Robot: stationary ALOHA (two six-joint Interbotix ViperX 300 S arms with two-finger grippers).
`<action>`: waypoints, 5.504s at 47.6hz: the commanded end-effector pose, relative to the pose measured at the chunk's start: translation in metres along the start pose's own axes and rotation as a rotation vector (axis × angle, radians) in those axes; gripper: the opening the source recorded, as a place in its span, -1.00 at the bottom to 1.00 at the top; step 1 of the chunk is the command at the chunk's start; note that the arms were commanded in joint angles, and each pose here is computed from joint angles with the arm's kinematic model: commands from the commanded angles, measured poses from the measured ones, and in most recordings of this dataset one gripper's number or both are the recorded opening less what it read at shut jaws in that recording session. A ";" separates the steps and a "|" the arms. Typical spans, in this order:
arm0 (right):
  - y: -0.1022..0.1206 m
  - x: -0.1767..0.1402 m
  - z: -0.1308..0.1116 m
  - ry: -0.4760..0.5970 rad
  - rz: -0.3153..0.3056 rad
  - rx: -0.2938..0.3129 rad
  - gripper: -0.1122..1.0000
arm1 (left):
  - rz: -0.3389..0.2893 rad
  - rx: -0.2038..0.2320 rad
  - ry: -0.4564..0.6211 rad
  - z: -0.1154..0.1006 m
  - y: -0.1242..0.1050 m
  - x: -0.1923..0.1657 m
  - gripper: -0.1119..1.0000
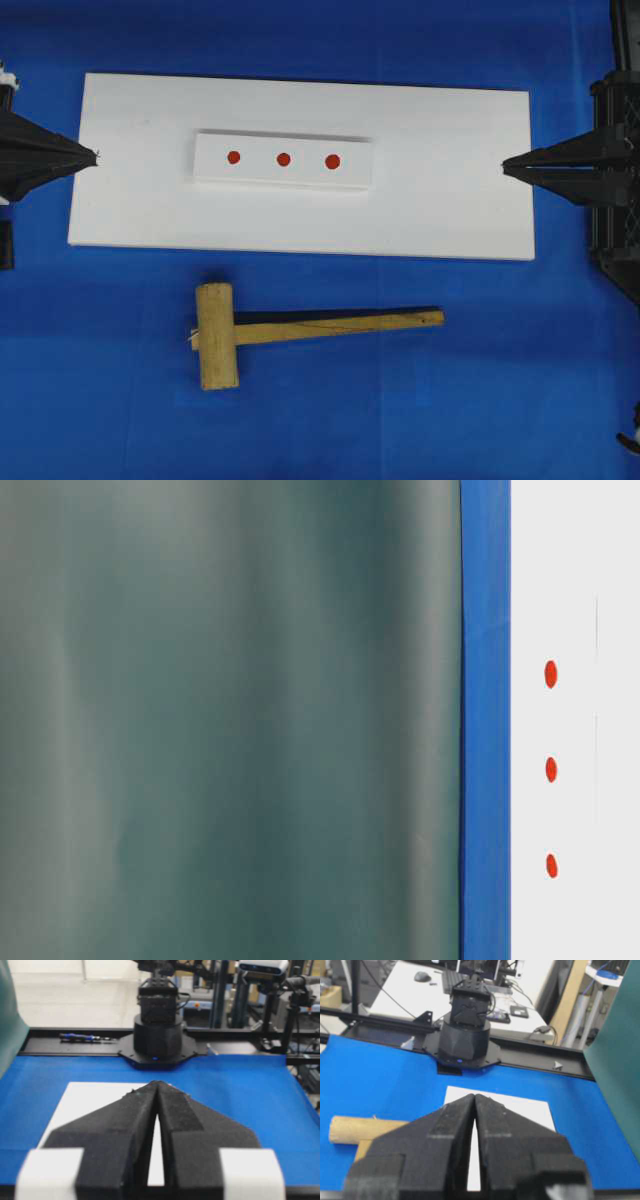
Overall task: Hit the mark with a hammer.
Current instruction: 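Reach the right gripper to the wooden mallet handle and grasp it, then lift the mallet with the right gripper and carry it over the board, then tilt the mallet with the right gripper so the head hangs down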
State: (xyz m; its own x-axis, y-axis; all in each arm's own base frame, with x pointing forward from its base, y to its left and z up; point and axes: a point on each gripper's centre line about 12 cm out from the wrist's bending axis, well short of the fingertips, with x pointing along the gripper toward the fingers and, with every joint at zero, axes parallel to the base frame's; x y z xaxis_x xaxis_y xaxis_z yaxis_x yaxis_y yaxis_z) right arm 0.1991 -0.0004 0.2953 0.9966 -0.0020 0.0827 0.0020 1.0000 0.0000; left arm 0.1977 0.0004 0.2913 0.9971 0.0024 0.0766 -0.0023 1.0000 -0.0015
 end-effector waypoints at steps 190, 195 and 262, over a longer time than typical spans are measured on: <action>-0.016 0.186 -0.068 0.404 -0.105 0.160 -0.63 | -0.014 -0.013 0.025 -0.002 -0.003 0.002 -0.80; -0.016 0.184 -0.067 0.402 -0.099 0.138 -0.63 | -0.014 -0.015 0.022 -0.001 -0.003 0.002 -0.80; -0.031 0.179 -0.016 0.164 -0.039 -1.075 -0.63 | -0.012 -0.088 0.034 -0.004 -0.003 0.003 -0.80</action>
State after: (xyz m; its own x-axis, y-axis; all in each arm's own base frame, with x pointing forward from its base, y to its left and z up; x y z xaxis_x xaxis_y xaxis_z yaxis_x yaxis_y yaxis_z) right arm 0.3801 -0.0324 0.2742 0.9884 -0.1131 -0.1014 -0.0352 0.4793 -0.8769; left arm 0.1986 -0.0018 0.2858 0.9991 -0.0083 0.0414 0.0118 0.9963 -0.0855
